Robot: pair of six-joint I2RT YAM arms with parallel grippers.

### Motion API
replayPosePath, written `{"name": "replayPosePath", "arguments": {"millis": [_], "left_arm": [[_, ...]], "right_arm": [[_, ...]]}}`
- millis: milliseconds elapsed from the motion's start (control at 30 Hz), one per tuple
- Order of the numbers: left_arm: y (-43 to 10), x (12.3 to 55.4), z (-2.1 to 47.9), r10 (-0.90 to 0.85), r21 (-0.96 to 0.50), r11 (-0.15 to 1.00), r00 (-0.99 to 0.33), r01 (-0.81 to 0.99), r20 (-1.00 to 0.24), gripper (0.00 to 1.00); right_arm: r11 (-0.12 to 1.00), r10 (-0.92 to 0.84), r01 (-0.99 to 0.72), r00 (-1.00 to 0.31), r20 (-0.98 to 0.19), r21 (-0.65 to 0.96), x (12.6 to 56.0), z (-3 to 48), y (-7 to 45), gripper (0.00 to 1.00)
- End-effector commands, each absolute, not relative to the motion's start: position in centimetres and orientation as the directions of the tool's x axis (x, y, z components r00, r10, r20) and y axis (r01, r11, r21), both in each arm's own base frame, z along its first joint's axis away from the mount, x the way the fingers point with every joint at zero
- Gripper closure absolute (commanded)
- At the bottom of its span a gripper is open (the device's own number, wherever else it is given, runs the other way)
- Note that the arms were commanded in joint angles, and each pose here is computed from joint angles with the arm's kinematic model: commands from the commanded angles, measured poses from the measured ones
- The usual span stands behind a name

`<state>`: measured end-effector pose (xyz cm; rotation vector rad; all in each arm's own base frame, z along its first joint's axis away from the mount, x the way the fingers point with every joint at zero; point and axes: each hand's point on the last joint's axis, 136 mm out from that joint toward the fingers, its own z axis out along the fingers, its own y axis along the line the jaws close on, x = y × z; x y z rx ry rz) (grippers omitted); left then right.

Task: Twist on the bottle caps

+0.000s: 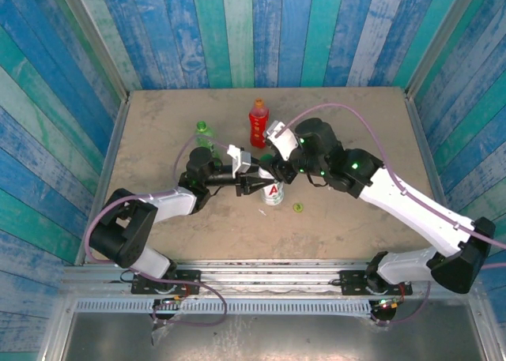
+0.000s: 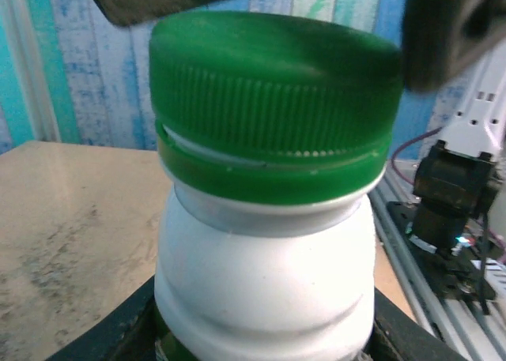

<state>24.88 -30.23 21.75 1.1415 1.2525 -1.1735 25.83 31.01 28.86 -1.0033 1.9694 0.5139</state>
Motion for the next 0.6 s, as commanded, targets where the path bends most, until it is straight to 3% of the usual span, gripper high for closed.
{"name": "replayPosePath", "arguments": {"millis": [0, 133, 200, 300, 567], "left_arm": [[-30.4, 26.2, 22.0, -0.014, -0.012, 0.124, -0.01, 0.992, -1.0, 0.52], [-30.5, 26.1, 22.0, -0.023, -0.018, 0.111, -0.015, 0.994, -1.0, 0.52], [-30.4, 26.0, 21.9, -0.022, -0.015, 0.108, -0.012, 0.994, -1.0, 0.52], [-30.5, 25.6, 21.8, -0.018, -0.014, 0.088, -0.013, 0.996, -1.0, 0.51], [-30.5, 26.0, 21.3, -0.007, -0.02, 0.102, -0.019, 0.995, -1.0, 0.48]], "right_arm": [[0.655, -0.451, -0.756, -0.398, -0.799, 0.006, 26.2, 28.1, 30.5, 0.42], [0.654, -0.464, -0.756, -0.413, -0.784, 0.011, 26.2, 27.3, 30.9, 0.45], [0.657, -0.459, -0.754, -0.417, -0.784, 0.017, 26.3, 27.4, 31.1, 0.55], [0.635, -0.47, -0.772, -0.403, -0.785, 0.016, 26.1, 27.4, 31.6, 0.62], [0.605, -0.501, -0.795, -0.344, -0.794, -0.037, 26.1, 27.0, 31.6, 0.67]]}}
